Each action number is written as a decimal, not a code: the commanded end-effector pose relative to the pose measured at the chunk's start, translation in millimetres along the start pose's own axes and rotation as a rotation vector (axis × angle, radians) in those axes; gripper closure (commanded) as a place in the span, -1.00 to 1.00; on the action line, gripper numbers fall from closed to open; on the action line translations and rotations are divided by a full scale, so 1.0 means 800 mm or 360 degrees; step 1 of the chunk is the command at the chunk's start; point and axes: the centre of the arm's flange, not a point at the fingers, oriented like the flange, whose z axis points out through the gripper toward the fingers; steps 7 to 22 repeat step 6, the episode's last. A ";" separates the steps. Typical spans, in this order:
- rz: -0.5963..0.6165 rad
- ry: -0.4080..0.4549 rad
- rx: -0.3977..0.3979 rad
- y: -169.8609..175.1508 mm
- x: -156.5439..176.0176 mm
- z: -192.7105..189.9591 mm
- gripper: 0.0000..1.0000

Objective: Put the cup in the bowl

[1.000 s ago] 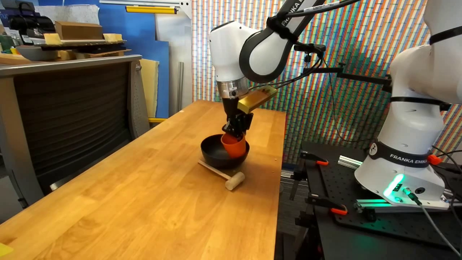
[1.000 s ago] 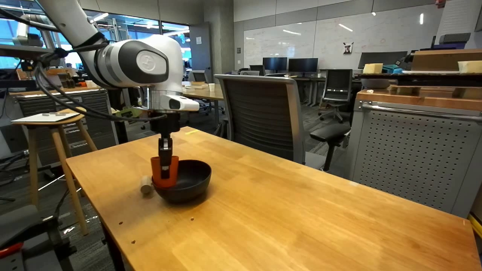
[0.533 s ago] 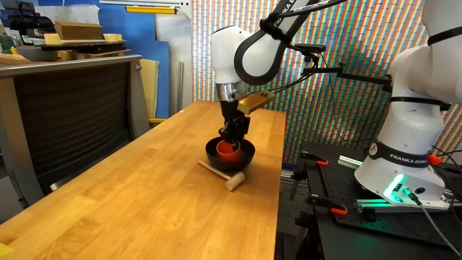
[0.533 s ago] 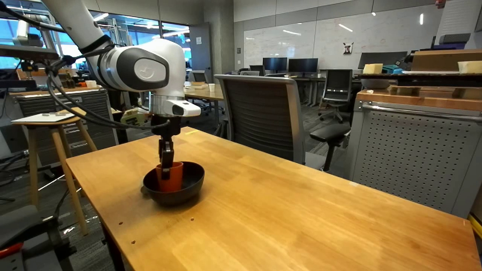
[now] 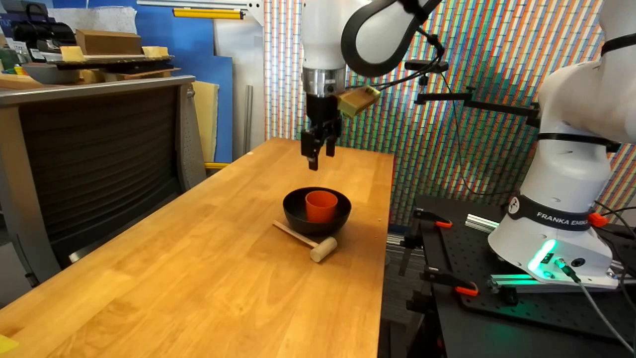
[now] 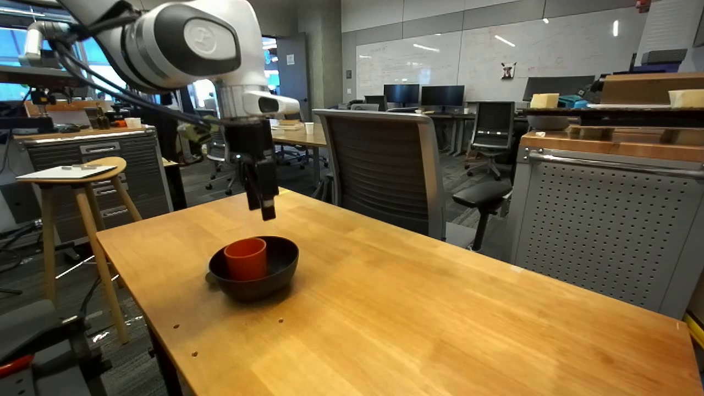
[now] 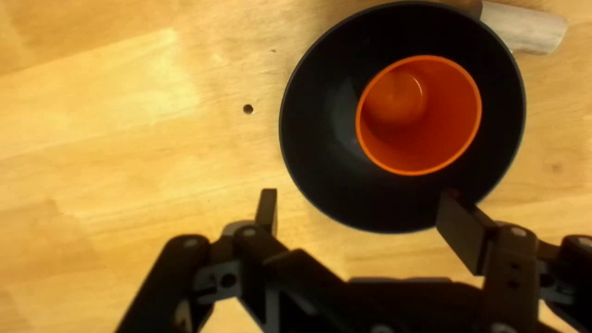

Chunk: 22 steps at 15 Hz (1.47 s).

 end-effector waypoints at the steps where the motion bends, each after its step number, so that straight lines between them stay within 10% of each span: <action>1: -0.0133 0.0149 0.0116 0.040 -0.031 -0.107 -1.00; 22: -0.0164 0.0148 0.0141 0.049 -0.032 -0.138 -1.00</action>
